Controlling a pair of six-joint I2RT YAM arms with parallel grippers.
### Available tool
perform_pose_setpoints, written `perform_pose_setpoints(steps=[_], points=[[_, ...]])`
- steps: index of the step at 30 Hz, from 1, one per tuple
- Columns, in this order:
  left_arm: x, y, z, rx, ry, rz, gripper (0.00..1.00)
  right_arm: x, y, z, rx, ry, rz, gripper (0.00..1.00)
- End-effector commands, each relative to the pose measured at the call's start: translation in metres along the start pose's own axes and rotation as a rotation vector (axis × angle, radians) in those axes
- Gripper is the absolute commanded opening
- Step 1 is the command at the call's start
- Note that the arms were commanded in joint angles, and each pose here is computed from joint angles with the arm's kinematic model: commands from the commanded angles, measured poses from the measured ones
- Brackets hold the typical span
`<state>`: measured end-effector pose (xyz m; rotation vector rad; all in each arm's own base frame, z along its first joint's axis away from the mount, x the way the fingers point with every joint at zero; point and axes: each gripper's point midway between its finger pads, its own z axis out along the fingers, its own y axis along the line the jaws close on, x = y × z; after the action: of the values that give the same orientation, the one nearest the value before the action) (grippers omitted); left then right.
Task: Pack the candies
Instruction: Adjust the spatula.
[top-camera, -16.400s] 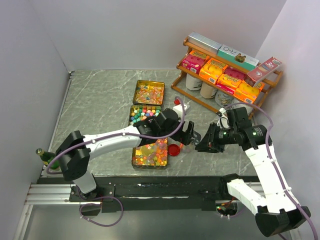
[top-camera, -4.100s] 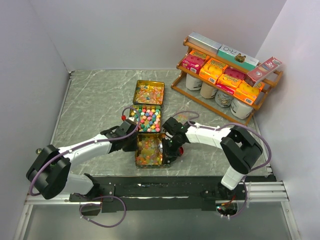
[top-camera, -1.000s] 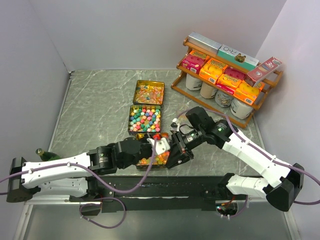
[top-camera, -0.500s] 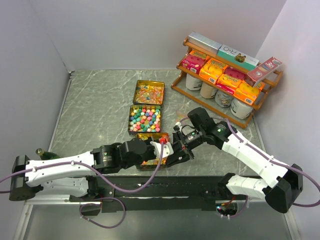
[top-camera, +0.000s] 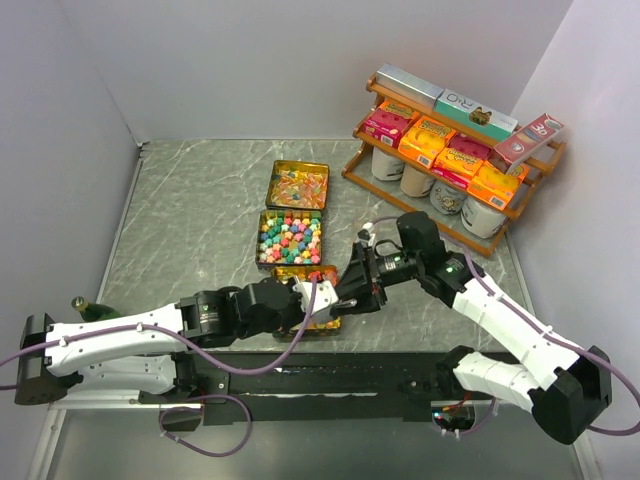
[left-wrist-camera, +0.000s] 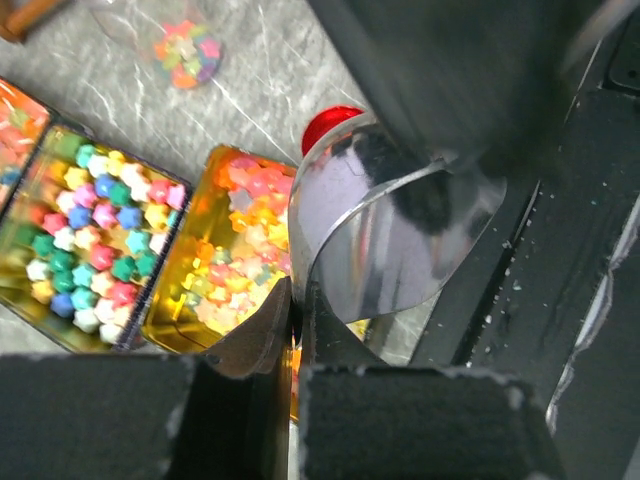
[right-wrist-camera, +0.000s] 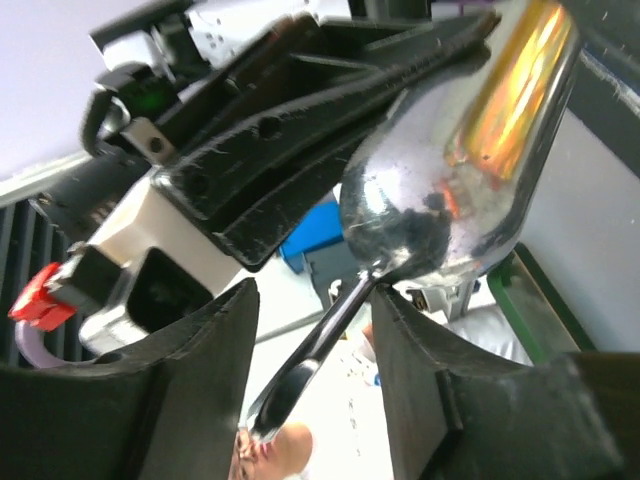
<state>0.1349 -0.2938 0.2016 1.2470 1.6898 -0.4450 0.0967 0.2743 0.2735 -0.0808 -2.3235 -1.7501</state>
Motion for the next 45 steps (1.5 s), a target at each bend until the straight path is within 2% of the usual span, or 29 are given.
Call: perform_pose_setpoints(steps=[1,5,7,8,11,13,14,17,19,23,26,29,37,42,45], points=[[-0.034,-0.013,-0.009,0.077,-0.139,-0.096,0.01,-0.025,-0.001,-0.011,0.005,-0.154,-0.080,0.59],[-0.018,-0.021,-0.004,0.133,-0.076,-0.119,0.01,-0.028,-0.006,-0.022,0.054,-0.227,-0.160,0.63],[-0.015,-0.026,-0.003,0.161,-0.064,-0.190,0.01,-0.034,-0.004,-0.028,0.084,-0.295,-0.274,0.63],[-0.016,-0.028,-0.004,0.186,-0.070,-0.211,0.01,-0.036,-0.012,-0.031,0.133,-0.320,-0.277,0.63],[-0.019,-0.027,-0.004,0.220,-0.088,-0.281,0.01,-0.048,-0.017,-0.045,0.251,-0.415,-0.488,0.63],[-0.017,-0.028,-0.001,0.247,-0.077,-0.322,0.01,-0.050,-0.009,-0.054,0.271,-0.469,-0.601,0.61],[-0.015,-0.023,0.002,0.242,-0.071,-0.345,0.01,-0.055,-0.004,-0.063,0.286,-0.537,-0.664,0.61],[-0.003,-0.023,0.011,0.268,-0.003,-0.383,0.01,-0.053,0.017,-0.076,0.259,-0.626,-0.815,0.61],[0.002,-0.025,0.018,0.285,0.047,-0.394,0.01,-0.051,0.031,-0.077,0.219,-0.644,-0.909,0.61],[0.011,-0.022,0.028,0.281,0.116,-0.407,0.01,-0.053,0.028,-0.065,0.274,-0.594,-1.030,0.61],[0.012,-0.019,0.032,0.273,0.131,-0.415,0.01,-0.056,0.024,-0.049,0.300,-0.561,-1.066,0.60],[0.011,-0.015,0.034,0.267,0.137,-0.424,0.01,-0.064,0.011,-0.033,0.338,-0.528,-1.031,0.56],[0.015,-0.010,0.032,0.246,0.139,-0.421,0.01,-0.087,-0.023,-0.027,0.475,-0.569,-0.966,0.53],[0.014,-0.004,0.031,0.215,0.127,-0.432,0.01,-0.085,-0.029,-0.019,0.449,-0.549,-0.952,0.53],[0.012,-0.001,0.033,0.204,0.117,-0.447,0.01,-0.083,-0.034,-0.010,0.412,-0.523,-0.916,0.50]])
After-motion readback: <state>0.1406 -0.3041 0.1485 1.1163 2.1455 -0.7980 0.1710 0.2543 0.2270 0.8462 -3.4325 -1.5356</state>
